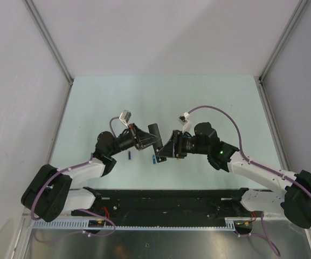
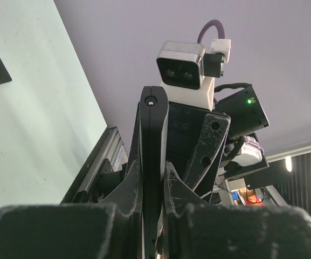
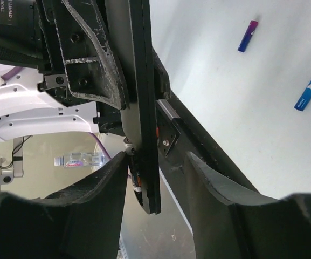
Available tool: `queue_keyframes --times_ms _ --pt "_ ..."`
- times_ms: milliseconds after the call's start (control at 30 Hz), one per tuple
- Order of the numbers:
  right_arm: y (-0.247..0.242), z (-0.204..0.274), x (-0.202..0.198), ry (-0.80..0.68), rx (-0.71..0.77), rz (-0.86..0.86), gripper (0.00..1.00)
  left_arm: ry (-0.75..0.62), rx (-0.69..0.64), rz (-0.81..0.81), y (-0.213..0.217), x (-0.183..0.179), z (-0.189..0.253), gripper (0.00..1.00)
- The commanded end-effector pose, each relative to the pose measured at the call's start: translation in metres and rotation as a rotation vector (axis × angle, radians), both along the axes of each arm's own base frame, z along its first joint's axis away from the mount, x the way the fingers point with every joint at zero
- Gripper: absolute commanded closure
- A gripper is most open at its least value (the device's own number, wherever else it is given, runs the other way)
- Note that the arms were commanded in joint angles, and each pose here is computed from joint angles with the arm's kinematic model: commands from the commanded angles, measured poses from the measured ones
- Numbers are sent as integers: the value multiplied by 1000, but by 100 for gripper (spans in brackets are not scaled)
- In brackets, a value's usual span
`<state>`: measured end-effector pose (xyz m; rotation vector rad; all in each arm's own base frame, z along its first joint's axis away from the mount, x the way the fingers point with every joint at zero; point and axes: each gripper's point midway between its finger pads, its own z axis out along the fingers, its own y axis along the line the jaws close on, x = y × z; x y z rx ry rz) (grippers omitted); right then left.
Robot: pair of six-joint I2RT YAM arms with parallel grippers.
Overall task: Load the batteries into the remote control
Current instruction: Load the battery into the remote control.
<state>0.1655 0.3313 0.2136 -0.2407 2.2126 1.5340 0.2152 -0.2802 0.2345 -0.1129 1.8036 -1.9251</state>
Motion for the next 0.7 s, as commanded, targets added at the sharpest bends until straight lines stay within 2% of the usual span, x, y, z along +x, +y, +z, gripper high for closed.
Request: queue_keyframes --times_ms 0,167,300,367,467,500,600,667 --pt "7 19 5 -53 56 4 53 -84 -45 -22 0 -7 26 100" --pt "9 20 6 -51 62 6 58 -86 -47 -22 0 -8 27 100" --pt "10 17 5 -46 58 8 67 -88 -49 -16 1 -8 28 100" --pt "10 17 5 -44 54 9 68 -88 -49 -19 0 -9 28 100" --pt "9 18 5 -44 55 7 57 -91 -50 -13 1 -8 28 100" --pt "8 18 5 -41 56 3 45 -91 -49 -11 1 -8 27 100" --pt "4 28 6 -45 78 -13 30 -86 -43 -8 1 -8 24 100" --pt "-2 36 8 -54 89 -29 27 -87 -39 3 2 -6 21 100"
